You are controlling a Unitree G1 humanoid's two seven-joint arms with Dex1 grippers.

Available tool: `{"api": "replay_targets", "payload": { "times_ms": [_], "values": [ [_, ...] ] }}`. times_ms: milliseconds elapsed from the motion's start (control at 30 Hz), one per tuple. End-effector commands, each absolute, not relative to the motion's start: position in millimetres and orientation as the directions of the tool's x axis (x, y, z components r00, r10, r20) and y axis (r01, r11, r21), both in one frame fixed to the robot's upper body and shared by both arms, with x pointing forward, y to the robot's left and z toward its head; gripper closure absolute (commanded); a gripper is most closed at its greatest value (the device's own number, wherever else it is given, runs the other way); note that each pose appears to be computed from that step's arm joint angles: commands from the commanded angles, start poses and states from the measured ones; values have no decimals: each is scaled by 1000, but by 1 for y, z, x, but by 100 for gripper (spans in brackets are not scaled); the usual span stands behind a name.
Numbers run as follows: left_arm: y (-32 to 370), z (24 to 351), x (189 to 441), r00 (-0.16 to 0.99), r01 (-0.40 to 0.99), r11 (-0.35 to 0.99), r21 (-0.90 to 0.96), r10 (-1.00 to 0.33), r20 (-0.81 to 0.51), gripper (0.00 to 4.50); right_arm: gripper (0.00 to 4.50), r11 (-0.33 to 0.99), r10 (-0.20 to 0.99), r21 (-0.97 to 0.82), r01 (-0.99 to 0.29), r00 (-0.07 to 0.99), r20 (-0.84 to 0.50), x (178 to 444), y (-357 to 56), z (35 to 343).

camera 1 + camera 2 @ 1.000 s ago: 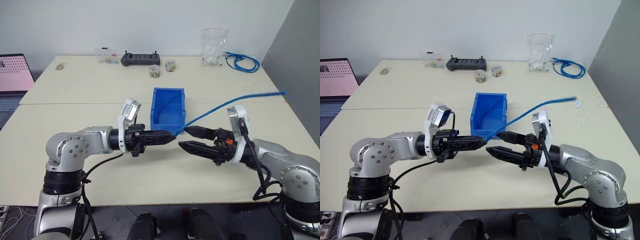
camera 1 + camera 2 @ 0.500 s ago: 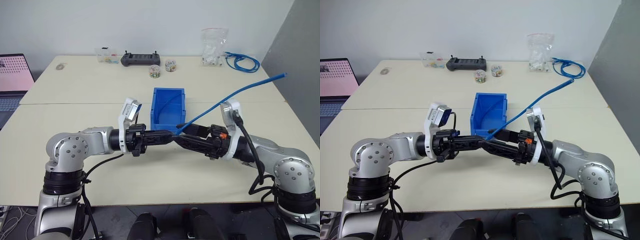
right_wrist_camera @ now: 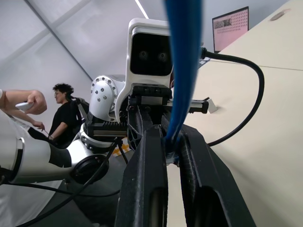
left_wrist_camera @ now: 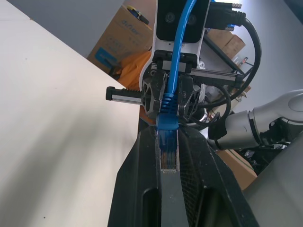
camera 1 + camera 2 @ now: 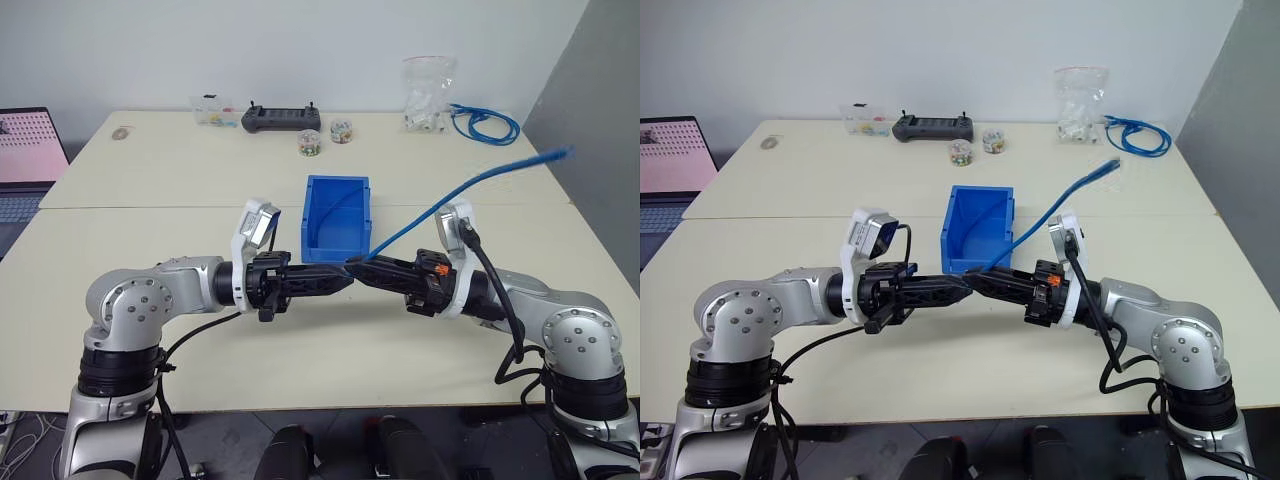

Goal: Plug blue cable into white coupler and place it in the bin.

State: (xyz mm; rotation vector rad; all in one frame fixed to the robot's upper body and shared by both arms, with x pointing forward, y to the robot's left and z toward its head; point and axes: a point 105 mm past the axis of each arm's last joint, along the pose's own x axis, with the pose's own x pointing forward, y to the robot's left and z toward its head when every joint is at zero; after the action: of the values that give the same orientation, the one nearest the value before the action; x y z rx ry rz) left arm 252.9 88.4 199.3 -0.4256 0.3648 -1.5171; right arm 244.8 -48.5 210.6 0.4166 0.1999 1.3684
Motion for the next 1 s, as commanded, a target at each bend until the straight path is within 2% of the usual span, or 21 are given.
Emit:
{"api": "replay_targets", "payload": {
  "times_ms": [33,133,200,367,500,567,667,800,867,933,1000],
  "values": [
    [89,200,257,60,902,45,-429,-998,20,427,443,44,984,370,-928,103,143,229,-45,225],
    [89,201,257,55,903,36,-429,-998,33,427,443,37,985,373,-927,96,140,227,-43,224],
    [89,202,258,55,898,30,-439,-998,44,356,443,53,987,361,-931,103,123,228,-41,220],
    [91,205,257,66,895,35,-445,-996,54,258,444,75,987,353,-932,121,108,232,-41,215],
    [95,208,255,80,901,53,-431,-996,45,163,444,122,984,339,-933,159,85,242,-45,209],
    [98,211,252,82,903,56,-426,-996,43,132,444,149,982,324,-934,177,60,248,-48,204],
    [103,216,243,74,905,47,-422,-996,48,78,444,184,979,310,-933,203,28,256,-51,195],
    [108,217,215,24,903,3,-429,-999,43,8,444,210,974,301,-930,224,13,263,-56,189],
    [110,213,206,36,893,17,-450,-999,35,0,444,218,972,298,-929,233,16,267,-57,188],
    [115,202,203,99,872,81,-483,-995,13,0,444,229,969,294,-928,246,24,271,-58,187],
    [125,186,211,242,836,220,-503,-970,-23,0,444,240,965,287,-928,259,32,275,-58,188]
  ]
}}
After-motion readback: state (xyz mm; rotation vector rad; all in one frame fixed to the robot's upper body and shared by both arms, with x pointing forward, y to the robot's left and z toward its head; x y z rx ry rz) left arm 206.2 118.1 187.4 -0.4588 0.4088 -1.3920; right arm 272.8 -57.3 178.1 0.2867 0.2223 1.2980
